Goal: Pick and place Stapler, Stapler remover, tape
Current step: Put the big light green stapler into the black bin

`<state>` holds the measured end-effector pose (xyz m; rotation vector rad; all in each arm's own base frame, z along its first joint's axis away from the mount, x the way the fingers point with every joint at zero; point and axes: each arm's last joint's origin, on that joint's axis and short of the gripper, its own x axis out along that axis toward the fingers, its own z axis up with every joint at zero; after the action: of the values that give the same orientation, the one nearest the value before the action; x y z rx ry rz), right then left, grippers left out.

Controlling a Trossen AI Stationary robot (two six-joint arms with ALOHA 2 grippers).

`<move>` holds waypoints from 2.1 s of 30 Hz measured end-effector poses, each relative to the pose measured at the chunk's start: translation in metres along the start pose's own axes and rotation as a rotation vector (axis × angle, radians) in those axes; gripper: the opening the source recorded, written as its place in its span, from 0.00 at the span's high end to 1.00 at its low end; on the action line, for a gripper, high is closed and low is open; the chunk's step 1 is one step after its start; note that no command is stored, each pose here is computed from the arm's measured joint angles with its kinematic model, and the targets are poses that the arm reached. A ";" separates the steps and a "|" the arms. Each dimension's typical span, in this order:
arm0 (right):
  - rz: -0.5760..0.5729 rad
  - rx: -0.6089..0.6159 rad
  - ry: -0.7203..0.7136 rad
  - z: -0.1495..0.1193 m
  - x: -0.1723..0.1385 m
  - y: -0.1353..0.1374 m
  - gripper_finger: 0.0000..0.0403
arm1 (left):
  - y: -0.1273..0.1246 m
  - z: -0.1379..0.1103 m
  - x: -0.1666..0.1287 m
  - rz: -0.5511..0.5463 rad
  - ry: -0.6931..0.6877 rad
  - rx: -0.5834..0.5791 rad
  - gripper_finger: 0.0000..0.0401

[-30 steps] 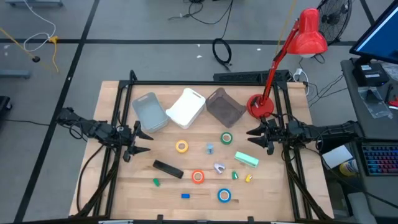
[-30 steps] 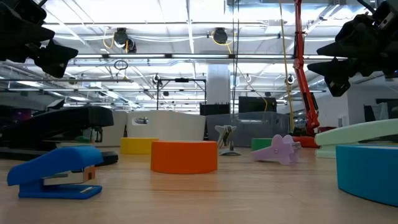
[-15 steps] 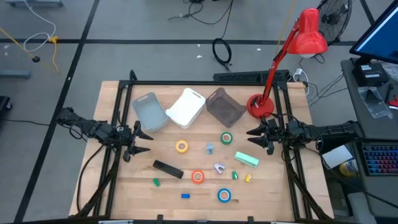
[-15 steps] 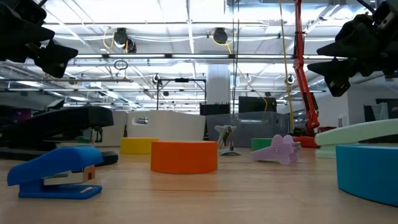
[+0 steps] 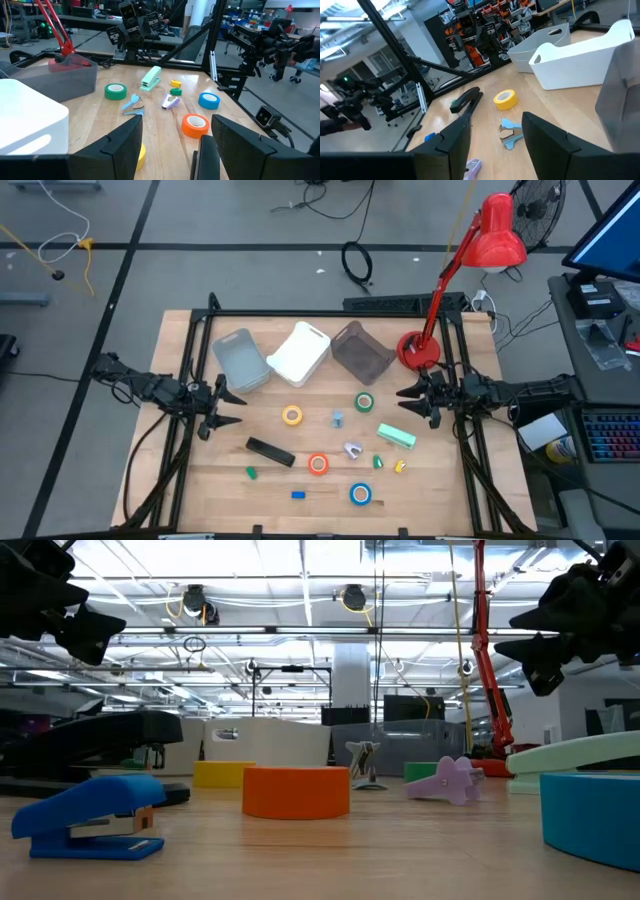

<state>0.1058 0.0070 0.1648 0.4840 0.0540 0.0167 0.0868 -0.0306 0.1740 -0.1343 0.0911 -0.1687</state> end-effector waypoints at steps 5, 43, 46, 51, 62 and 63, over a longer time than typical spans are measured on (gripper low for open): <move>0.000 0.141 0.000 0.000 0.000 0.000 0.58 | 0.000 0.000 0.000 0.002 0.000 0.000 0.40; 0.065 0.120 -0.218 0.070 -0.003 0.044 0.62 | -0.003 0.028 -0.004 -0.042 -0.285 -0.079 0.40; 0.041 0.090 -0.027 0.080 0.007 0.056 0.66 | -0.003 0.028 -0.004 -0.042 -0.284 -0.079 0.40; -0.020 0.121 0.280 0.089 0.027 0.071 0.71 | -0.003 0.026 -0.003 -0.040 -0.266 -0.067 0.40; -0.168 0.250 0.901 0.052 0.055 0.067 0.73 | -0.003 0.021 -0.002 -0.027 -0.212 -0.051 0.40; -0.173 0.262 0.941 0.049 0.056 0.067 0.74 | -0.003 0.021 -0.002 -0.027 -0.210 -0.051 0.40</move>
<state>0.1642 0.0449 0.2361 0.6978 1.0301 0.0672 0.0864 -0.0302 0.1950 -0.2033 -0.1161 -0.1784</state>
